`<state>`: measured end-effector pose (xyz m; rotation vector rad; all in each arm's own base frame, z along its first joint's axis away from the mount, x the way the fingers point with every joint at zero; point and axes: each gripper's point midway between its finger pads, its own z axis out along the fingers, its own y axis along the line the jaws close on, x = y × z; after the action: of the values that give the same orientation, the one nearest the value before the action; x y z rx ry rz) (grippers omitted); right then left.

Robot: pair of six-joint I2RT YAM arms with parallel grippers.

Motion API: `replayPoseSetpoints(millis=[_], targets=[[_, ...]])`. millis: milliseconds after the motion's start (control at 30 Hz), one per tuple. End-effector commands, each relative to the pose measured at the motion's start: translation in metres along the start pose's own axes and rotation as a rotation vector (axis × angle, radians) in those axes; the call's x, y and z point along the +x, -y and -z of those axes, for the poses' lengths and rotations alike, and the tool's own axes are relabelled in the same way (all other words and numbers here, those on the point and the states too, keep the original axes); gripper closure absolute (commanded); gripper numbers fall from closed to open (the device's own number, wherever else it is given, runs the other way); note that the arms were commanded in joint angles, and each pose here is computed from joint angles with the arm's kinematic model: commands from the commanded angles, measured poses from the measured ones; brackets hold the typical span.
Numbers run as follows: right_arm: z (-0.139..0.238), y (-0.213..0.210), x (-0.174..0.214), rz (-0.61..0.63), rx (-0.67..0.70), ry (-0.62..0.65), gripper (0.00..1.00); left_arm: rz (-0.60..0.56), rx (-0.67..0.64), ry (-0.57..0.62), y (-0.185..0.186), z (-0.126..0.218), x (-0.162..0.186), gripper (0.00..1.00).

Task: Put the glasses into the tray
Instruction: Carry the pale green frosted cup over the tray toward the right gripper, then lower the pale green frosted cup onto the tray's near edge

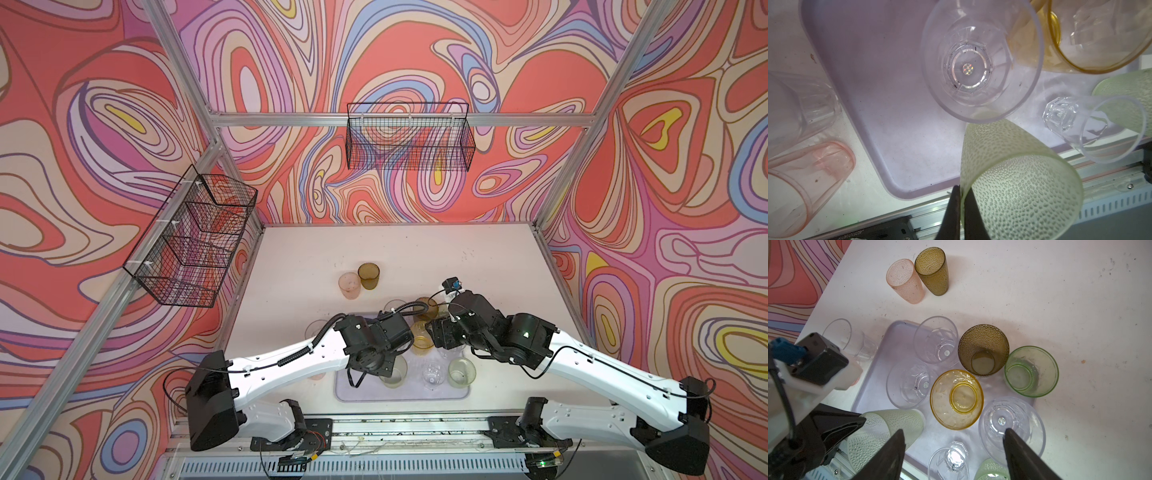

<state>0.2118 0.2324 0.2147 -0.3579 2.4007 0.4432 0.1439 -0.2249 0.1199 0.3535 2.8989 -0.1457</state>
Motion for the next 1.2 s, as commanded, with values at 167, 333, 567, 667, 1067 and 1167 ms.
replayPoseSetpoints(millis=[167, 333, 567, 667, 1067, 1167], targets=[[0.0039, 0.0066, -0.0007, -0.009, 0.018, 0.018, 0.22, 0.003, -0.001, 0.014, 0.0097, -0.0011, -0.0057, 1.0], [0.0037, 0.0067, -0.0004, -0.008, 0.019, 0.016, 0.22, -0.005, -0.001, 0.012, 0.0121, -0.002, -0.006, 1.0], [0.0044, 0.0063, -0.0009, -0.009, 0.018, 0.016, 0.22, -0.022, -0.018, -0.004, 0.0117, -0.0044, -0.0046, 1.0], [0.0043, 0.0065, -0.0011, -0.008, 0.019, 0.016, 0.23, -0.023, -0.017, -0.001, 0.012, -0.0036, -0.0052, 1.0], [0.0051, 0.0076, -0.001, -0.011, 0.02, 0.021, 0.22, -0.03, -0.025, 0.003, 0.0114, -0.0005, -0.0063, 0.89], [0.0047, 0.0069, -0.0009, -0.009, 0.018, 0.02, 0.22, -0.029, -0.021, 0.007, 0.0119, 0.0015, -0.0071, 0.85]])
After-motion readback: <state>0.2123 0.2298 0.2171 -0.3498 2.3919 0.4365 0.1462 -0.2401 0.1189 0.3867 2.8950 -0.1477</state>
